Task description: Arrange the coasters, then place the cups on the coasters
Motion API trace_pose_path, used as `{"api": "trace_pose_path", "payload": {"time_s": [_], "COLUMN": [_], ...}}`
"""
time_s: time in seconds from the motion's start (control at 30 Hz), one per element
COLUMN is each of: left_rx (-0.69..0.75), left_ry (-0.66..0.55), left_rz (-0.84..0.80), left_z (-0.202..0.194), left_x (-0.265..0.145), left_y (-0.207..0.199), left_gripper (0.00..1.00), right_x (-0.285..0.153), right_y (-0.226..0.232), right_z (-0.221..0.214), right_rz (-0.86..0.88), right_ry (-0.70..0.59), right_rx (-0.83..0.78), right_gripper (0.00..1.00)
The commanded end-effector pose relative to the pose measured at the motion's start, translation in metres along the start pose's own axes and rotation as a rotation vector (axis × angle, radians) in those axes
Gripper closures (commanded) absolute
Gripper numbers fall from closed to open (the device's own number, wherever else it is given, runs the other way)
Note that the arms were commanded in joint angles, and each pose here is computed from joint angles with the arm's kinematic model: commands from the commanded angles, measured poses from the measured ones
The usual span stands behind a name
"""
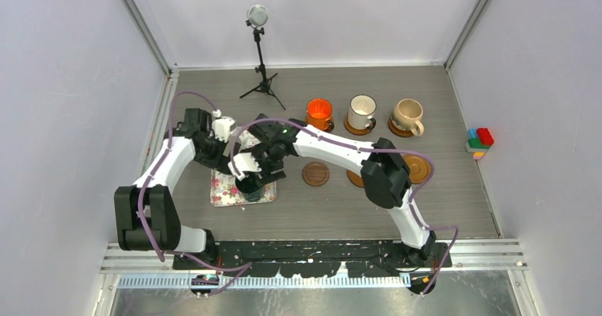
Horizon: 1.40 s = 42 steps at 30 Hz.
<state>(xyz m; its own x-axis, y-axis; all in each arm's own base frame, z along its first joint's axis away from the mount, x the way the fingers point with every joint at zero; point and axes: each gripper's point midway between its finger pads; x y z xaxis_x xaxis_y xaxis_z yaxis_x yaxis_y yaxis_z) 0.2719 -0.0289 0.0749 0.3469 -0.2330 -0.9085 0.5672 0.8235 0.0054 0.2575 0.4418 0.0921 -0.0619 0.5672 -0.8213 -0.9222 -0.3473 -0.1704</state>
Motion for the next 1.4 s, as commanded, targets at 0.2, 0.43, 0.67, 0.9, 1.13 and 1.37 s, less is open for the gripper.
{"api": "trace_pose_path", "payload": {"time_s": [0.2, 0.43, 0.67, 0.9, 1.13, 1.37], "left_rx": [-0.176, -0.219, -0.241, -0.259, -0.264, -0.272], "left_ry": [-0.151, -0.18, -0.192, -0.192, -0.204, -0.197], "left_rz": [0.045, 0.05, 0.053, 0.056, 0.07, 0.07], "left_z": [0.013, 0.009, 0.01, 0.007, 0.006, 0.004], "left_x": [-0.039, -0.046, -0.047, -0.05, -0.053, -0.05], "left_y": [0.036, 0.043, 0.044, 0.045, 0.047, 0.049], "left_gripper": [0.06, 0.06, 0.06, 0.05, 0.05, 0.05], "right_x": [0.012, 0.012, 0.005, 0.02, 0.03, 0.024], "right_y": [0.004, 0.023, 0.028, 0.009, 0.008, 0.002], "right_z": [0.011, 0.01, 0.015, 0.019, 0.016, 0.017], "right_rz": [0.081, 0.146, 0.132, 0.005, -0.043, -0.1], "right_ry": [0.042, 0.055, 0.035, -0.001, -0.05, -0.085], "right_rx": [-0.202, -0.224, -0.133, 0.104, 0.198, 0.269], "right_gripper": [0.25, 0.31, 0.38, 0.38, 0.41, 0.64]}}
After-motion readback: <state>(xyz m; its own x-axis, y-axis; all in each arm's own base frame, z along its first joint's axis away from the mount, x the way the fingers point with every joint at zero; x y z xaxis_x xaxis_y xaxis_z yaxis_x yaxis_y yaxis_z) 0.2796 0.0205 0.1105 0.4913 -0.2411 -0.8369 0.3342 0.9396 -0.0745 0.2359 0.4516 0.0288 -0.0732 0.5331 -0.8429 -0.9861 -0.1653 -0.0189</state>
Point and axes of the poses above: each gripper's point midway between its finger pads, its own x axis out along the fingers, its own y axis along the line the jaws close on, z = x × y, and after that the axes turned 9 degrees about x, right-handed
